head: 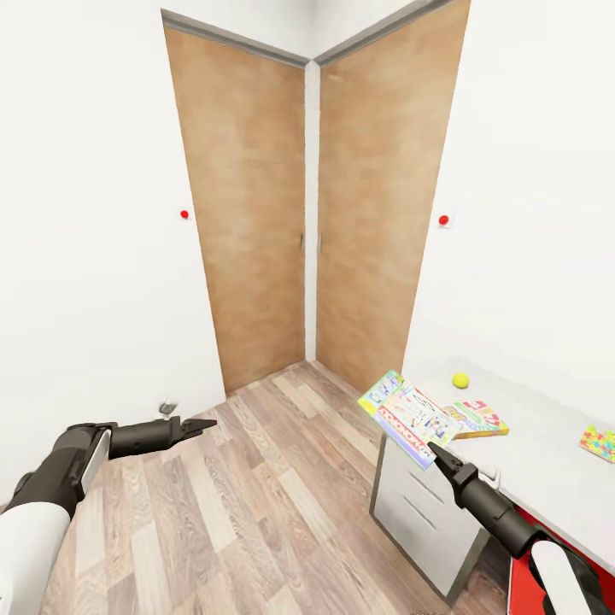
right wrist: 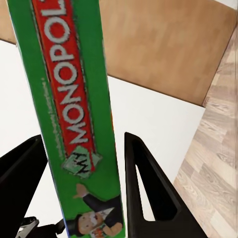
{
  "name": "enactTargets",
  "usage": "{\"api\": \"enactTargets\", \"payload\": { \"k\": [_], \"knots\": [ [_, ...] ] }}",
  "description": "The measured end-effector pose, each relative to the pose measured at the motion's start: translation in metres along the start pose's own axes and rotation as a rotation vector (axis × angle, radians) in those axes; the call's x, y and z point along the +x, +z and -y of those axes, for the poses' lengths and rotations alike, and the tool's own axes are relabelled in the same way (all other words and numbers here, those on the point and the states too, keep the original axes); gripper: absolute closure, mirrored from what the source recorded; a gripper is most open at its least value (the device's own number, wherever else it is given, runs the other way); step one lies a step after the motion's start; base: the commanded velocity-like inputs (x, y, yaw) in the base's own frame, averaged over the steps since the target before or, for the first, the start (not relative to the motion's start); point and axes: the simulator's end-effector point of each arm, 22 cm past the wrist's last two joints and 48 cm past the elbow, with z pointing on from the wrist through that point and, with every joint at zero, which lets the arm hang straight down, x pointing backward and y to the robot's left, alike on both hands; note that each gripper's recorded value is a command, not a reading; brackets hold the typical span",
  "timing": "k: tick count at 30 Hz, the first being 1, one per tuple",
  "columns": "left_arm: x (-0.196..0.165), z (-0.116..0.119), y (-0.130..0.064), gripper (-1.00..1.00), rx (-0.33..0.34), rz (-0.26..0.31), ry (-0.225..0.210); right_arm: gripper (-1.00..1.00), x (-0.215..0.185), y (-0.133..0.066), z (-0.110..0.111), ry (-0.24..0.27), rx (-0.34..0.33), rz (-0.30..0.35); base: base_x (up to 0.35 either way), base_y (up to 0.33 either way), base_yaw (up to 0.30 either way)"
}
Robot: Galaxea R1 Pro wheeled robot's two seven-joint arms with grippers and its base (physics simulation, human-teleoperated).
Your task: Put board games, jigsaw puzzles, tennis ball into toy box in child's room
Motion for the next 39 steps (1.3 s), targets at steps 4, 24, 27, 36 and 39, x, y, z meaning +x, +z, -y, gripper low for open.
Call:
{"api": "enactTargets", "payload": {
  "k": [4,24,27,36,39],
  "knots": [
    [-0.001,0.001,-0.001,-1.0,0.0,0.002,0.003,1.0,0.0,0.0,-0.001,-0.001,-0.001,0.001,0.0,0.0,-0.257],
    [-0.005,0.007,-0.004,-1.0,0.002,0.011,0.018,1.0,-0.003,-0.001,-0.007,-0.008,-0.012,0.007,0.0,0.0,-0.257],
    [-0.007,0.008,-0.005,-1.0,0.003,0.014,0.021,1.0,-0.003,-0.002,-0.008,-0.009,-0.014,0.007,0.0,0.0,-0.257],
    [-0.008,0.011,-0.006,-1.0,0.004,0.018,0.028,1.0,-0.005,-0.002,-0.011,-0.012,-0.019,0.01,0.0,0.0,-0.257],
    [-0.009,0.011,-0.007,-1.0,0.003,0.018,0.03,1.0,-0.005,-0.002,-0.012,-0.013,-0.021,0.011,0.0,0.0,-0.257]
  ]
}}
